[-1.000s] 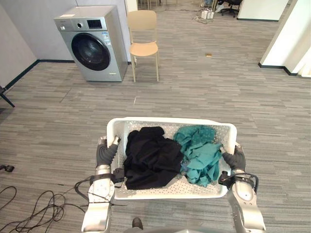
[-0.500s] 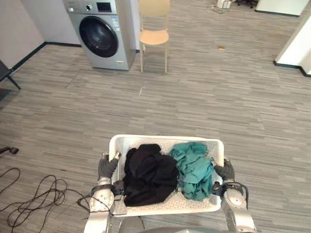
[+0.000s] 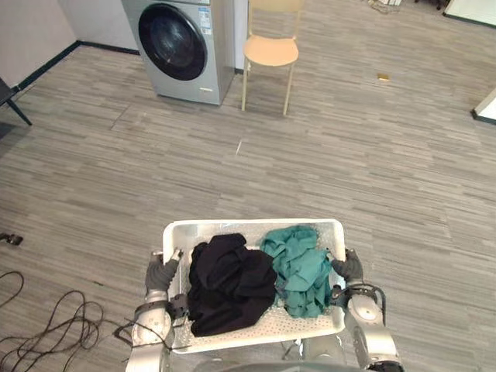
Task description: Pick up the laundry basket with both hands and put the clothes into the washing machine.
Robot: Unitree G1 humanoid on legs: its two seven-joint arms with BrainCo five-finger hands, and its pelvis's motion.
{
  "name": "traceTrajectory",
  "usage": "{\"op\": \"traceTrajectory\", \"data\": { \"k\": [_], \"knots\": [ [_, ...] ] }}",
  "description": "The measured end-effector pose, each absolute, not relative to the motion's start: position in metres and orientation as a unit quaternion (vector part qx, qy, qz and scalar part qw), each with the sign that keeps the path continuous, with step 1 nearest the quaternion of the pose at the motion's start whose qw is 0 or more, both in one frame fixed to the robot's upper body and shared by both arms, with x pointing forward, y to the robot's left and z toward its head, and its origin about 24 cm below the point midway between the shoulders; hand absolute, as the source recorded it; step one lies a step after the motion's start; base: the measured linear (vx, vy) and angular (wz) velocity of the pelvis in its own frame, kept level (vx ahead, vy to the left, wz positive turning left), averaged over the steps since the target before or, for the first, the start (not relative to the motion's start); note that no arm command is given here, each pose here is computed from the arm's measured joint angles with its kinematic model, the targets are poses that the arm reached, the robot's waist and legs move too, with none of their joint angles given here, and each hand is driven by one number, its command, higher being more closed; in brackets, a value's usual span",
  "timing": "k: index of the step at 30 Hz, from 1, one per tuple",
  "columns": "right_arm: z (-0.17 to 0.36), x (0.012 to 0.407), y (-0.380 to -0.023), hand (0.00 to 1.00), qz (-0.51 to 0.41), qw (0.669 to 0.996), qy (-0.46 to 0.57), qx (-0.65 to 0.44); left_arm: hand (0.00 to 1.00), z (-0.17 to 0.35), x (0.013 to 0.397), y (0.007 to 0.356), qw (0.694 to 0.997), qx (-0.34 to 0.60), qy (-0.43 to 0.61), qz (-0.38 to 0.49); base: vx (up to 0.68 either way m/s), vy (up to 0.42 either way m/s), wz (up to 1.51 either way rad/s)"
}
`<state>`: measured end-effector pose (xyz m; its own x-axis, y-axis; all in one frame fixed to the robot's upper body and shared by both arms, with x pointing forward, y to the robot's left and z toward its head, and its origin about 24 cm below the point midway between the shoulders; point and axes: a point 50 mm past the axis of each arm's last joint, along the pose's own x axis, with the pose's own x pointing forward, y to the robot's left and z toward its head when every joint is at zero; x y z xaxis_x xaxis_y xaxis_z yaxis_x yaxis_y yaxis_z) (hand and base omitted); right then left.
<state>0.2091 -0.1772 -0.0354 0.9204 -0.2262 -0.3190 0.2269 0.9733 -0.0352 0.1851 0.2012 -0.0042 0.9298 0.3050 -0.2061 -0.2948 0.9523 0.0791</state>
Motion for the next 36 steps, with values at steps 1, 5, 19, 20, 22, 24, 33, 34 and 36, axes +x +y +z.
{"op": "traceTrajectory", "data": {
  "k": [1, 5, 19, 20, 22, 24, 33, 34, 36],
  "knots": [
    [-0.037, 0.206, -0.184, 1.0, -0.121, 0.979, 0.167, -0.003, 1.0, -0.009, 0.187, 0.197, 0.982, 0.019, 0.117, 0.148, 0.71, -0.153, 0.53],
    [-0.042, 0.195, -0.192, 1.0, -0.126, 0.975, 0.182, 0.002, 1.0, -0.015, 0.18, 0.19, 0.982, 0.014, 0.131, 0.135, 0.76, -0.167, 0.03],
    [-0.039, 0.208, -0.18, 1.0, -0.122, 0.978, 0.17, 0.015, 1.0, -0.004, 0.172, 0.201, 0.983, 0.026, 0.112, 0.144, 0.75, 0.133, -0.42],
    [-0.04, 0.207, -0.179, 1.0, -0.123, 0.977, 0.173, 0.018, 1.0, -0.004, 0.172, 0.201, 0.983, 0.028, 0.114, 0.143, 0.67, 0.251, -0.47],
    [-0.037, 0.212, -0.175, 1.0, -0.116, 0.979, 0.167, 0.018, 1.0, 0.002, 0.171, 0.203, 0.983, 0.032, 0.102, 0.151, 0.64, 0.216, -0.44],
    [-0.034, 0.213, -0.176, 1.0, -0.112, 0.981, 0.159, 0.018, 1.0, 0.006, 0.17, 0.203, 0.984, 0.032, 0.093, 0.151, 0.55, 0.138, -0.13],
    [-0.035, 0.212, -0.168, 1.0, -0.104, 0.981, 0.164, 0.014, 1.0, 0.0, 0.173, 0.208, 0.981, 0.03, 0.103, 0.162, 0.68, -0.08, 0.3],
    [-0.033, 0.214, -0.174, 1.0, -0.103, 0.982, 0.16, 0.001, 1.0, -0.002, 0.171, 0.205, 0.98, 0.021, 0.108, 0.164, 0.89, -0.34, 0.18],
    [-0.033, 0.214, -0.175, 1.0, -0.101, 0.982, 0.16, -0.004, 1.0, -0.005, 0.17, 0.202, 0.979, 0.013, 0.112, 0.167, 0.87, -0.246, -0.44]
  ]
}}
